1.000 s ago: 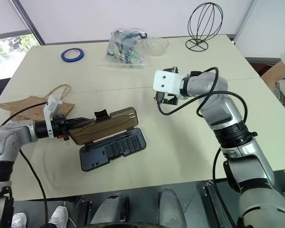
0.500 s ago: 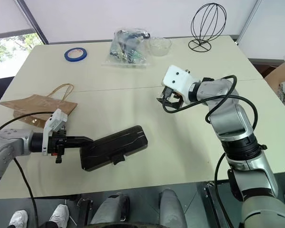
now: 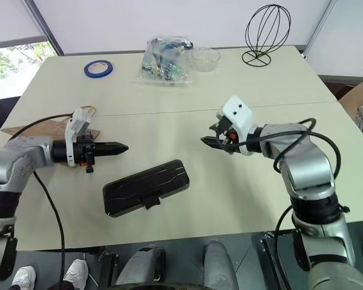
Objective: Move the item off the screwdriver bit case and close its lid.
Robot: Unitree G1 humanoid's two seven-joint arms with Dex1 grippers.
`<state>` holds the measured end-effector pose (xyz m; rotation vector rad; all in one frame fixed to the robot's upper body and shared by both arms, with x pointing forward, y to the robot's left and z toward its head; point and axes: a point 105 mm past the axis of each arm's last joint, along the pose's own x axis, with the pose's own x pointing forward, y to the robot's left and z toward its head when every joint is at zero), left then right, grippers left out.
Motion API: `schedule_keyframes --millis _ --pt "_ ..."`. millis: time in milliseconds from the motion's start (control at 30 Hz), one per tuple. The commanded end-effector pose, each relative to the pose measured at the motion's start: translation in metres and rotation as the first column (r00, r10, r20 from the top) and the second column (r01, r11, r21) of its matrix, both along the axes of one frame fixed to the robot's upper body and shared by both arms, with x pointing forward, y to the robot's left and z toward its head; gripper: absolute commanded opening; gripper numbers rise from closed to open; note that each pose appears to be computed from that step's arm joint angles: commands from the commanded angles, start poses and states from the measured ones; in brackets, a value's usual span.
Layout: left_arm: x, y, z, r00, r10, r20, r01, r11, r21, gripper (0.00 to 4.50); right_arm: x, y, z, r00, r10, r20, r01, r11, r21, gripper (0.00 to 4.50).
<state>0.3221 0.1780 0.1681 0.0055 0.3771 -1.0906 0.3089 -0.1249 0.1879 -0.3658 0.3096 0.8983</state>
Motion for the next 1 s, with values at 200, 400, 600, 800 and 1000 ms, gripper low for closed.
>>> schedule_keyframes --millis 200,400,600,800,1000 --pt "0.02 -0.028 -0.016 0.995 -0.102 0.011 0.102 0.994 0.046 0.0 -0.048 0.033 -0.029 0.959 0.161 -0.235 -0.138 0.984 0.114 0.05" --pt "0.024 -0.043 -0.048 0.984 -0.172 -0.038 0.175 0.978 0.111 0.0 -0.066 0.069 -0.06 0.873 0.267 -0.409 -0.203 0.96 0.194 0.05" --pt "0.027 -0.052 -0.064 0.978 -0.202 -0.047 0.206 0.969 0.134 0.0 -0.082 0.086 -0.077 0.836 0.337 -0.433 -0.294 0.941 0.165 0.05" --pt "0.026 -0.058 -0.068 0.976 -0.211 -0.052 0.216 0.968 0.127 0.0 -0.081 0.091 -0.08 0.834 0.336 -0.437 -0.292 0.942 0.167 0.05" --pt "0.025 -0.06 -0.073 0.974 -0.22 -0.058 0.225 0.966 0.128 0.0 -0.086 0.097 -0.073 0.826 0.371 -0.424 -0.322 0.929 0.184 0.05"
